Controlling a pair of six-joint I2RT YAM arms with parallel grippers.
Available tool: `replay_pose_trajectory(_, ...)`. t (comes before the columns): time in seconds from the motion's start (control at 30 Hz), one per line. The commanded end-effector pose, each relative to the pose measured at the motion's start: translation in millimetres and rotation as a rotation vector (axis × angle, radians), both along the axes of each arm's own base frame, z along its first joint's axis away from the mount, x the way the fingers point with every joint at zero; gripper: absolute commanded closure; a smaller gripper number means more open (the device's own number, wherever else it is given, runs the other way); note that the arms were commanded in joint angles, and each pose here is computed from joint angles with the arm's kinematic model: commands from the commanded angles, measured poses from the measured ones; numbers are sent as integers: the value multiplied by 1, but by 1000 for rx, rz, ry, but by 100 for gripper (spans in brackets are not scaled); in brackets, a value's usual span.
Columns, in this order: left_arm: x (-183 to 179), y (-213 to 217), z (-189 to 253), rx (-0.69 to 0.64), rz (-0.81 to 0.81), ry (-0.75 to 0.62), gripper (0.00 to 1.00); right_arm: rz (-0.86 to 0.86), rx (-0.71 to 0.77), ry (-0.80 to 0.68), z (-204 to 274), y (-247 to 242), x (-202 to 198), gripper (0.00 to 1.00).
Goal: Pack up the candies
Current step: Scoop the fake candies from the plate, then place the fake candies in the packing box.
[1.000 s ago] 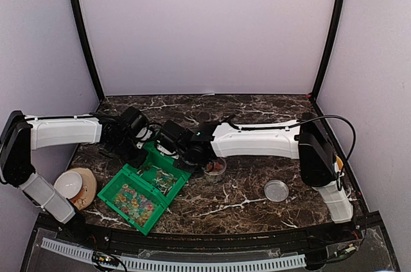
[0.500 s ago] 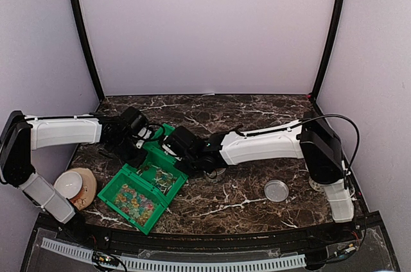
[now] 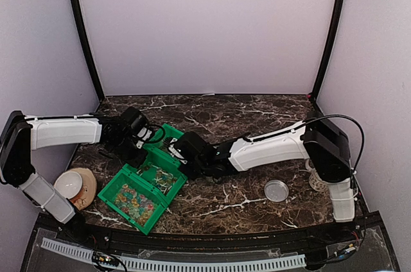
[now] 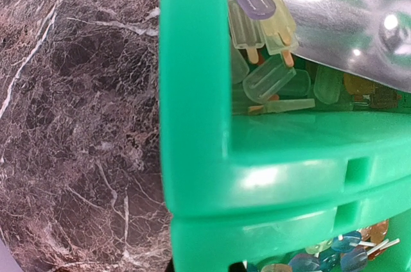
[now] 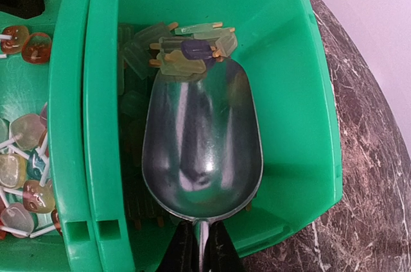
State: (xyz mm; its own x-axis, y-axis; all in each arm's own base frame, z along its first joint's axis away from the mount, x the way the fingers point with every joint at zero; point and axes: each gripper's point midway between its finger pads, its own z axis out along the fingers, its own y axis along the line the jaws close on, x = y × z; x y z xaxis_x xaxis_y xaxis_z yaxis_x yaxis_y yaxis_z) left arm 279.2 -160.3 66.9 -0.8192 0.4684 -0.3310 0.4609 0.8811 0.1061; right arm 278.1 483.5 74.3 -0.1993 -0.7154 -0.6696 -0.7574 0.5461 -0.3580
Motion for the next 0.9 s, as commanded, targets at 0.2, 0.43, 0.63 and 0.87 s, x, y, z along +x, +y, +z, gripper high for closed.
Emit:
replay_pose_trajectory(0.2, 8, -15, 22, -59, -49, -74, 100, 49, 202, -17, 37, 21, -2, 100)
replay_pose_trajectory(0.43, 8, -15, 23, -61, -47, -79, 100, 39, 299, -50, 50, 18, 7, 100)
replay_pose_trajectory(0.63, 8, -15, 24, -62, -47, -82, 100, 38, 334, -53, 53, 18, 10, 100)
replay_pose_trajectory(0.87, 9, -14, 25, -59, -45, -87, 100, 31, 372, -65, 58, 15, 13, 100)
